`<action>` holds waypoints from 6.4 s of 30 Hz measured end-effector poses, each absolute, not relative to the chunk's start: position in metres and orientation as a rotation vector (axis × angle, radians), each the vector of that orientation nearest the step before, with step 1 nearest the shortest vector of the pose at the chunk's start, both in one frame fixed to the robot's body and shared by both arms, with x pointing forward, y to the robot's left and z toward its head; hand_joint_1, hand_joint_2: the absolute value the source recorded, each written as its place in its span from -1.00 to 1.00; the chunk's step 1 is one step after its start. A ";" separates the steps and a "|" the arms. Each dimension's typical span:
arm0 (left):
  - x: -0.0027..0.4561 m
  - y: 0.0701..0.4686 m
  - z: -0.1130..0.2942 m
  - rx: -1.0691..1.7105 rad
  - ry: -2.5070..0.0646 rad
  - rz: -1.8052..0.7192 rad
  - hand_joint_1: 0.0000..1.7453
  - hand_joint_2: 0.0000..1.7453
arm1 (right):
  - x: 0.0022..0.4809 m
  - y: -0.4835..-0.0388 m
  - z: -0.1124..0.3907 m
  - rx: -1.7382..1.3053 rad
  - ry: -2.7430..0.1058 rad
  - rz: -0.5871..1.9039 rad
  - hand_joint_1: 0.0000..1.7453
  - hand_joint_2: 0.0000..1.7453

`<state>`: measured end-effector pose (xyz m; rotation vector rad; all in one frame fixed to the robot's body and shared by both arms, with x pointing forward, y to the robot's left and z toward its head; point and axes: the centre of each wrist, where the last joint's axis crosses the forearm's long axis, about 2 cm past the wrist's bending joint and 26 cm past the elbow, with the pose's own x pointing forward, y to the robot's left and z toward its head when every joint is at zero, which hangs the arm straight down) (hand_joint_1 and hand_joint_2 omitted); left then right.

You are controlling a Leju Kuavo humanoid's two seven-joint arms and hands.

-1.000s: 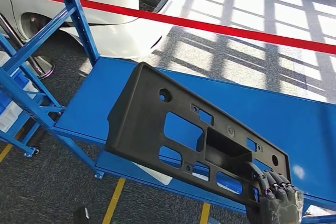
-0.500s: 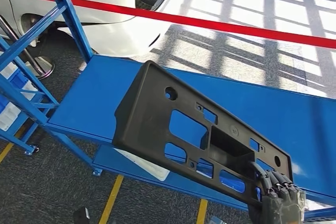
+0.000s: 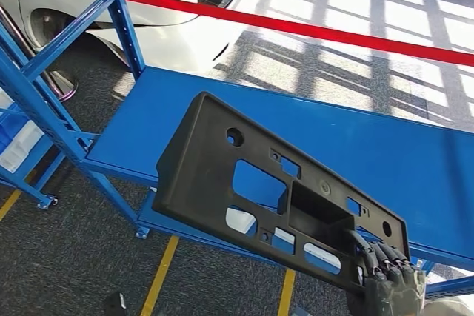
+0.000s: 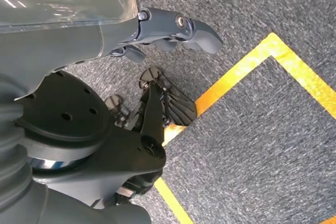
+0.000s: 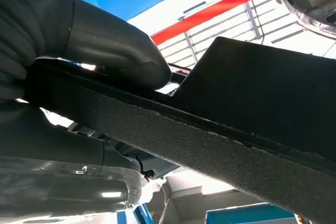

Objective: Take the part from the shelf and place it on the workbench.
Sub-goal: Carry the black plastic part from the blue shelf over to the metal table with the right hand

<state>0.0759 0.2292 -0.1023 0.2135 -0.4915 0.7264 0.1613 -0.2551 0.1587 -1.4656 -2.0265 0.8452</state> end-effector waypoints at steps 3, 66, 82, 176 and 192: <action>0.076 0.228 -0.102 0.211 -0.491 0.726 -1.00 1.00 | 0.162 -0.255 0.159 -1.468 -2.027 0.843 1.00 1.00; 0.077 0.228 -0.102 0.208 -0.496 0.726 -1.00 1.00 | 0.163 -0.257 0.158 -1.459 -2.008 0.805 1.00 1.00; 0.078 0.229 -0.102 0.212 -0.496 0.726 -1.00 1.00 | 0.164 -0.260 0.161 -1.448 -2.017 0.772 1.00 1.00; 0.083 0.228 -0.101 0.222 -0.485 0.731 -1.00 1.00 | 0.165 -0.280 0.160 -1.376 -1.996 0.543 1.00 1.00; 0.083 0.228 -0.101 0.228 -0.482 0.730 -1.00 1.00 | 0.162 -0.281 0.162 -1.379 -1.998 0.528 1.00 1.00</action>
